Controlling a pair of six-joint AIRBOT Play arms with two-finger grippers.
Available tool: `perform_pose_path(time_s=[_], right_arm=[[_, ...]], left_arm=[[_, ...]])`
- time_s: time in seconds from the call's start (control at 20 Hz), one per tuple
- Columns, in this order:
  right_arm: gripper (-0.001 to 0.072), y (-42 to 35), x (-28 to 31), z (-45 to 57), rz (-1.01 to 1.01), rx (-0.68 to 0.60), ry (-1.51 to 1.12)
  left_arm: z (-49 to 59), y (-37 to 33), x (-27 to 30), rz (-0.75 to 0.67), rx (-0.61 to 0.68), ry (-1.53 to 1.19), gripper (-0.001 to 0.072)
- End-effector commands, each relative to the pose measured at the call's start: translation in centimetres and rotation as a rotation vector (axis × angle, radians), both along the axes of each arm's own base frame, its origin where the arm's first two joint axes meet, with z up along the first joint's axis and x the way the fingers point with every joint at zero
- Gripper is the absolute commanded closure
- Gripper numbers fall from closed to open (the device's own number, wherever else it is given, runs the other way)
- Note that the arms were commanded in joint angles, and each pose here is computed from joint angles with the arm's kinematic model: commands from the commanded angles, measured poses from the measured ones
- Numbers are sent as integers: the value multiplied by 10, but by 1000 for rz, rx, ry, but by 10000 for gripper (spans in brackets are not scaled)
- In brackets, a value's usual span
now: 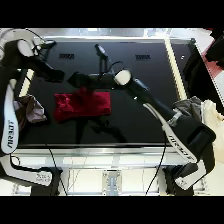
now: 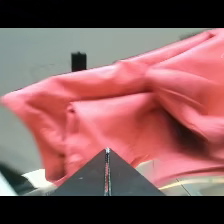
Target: Fold the shirts.
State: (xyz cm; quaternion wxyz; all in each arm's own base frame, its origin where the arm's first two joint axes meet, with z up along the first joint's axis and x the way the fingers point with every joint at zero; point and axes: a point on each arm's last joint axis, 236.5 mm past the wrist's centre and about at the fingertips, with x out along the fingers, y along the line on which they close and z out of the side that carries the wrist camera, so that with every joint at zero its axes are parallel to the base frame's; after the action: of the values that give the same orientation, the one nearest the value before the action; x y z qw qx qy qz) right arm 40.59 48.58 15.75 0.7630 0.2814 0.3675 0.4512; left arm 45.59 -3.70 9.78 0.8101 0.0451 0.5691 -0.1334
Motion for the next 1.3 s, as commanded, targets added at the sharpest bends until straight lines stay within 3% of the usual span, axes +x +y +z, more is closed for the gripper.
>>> perform_pose_path(time_s=[0.0,0.2,0.4,0.5,0.65,1.1,1.25], right_arm=[[102,2,16,11,-58,17,-63],[105,-82,53,-4,-13,-220,-86],[104,-198,99,-59,-195,-428,103],[103,-223,106,-92,-269,-444,217],[102,-216,88,-157,-207,-480,393],[103,-155,60,-244,-66,-310,664],[104,-129,40,-255,-2,-318,669]], left_arm=[[16,30,-4,67,11,-30,693],[16,32,-4,70,11,-31,693],[16,32,-3,71,10,-33,693],[16,32,-3,70,10,-33,693],[16,31,-3,70,10,-33,693],[16,31,-3,70,10,-34,693],[16,31,-3,70,10,-34,693]])
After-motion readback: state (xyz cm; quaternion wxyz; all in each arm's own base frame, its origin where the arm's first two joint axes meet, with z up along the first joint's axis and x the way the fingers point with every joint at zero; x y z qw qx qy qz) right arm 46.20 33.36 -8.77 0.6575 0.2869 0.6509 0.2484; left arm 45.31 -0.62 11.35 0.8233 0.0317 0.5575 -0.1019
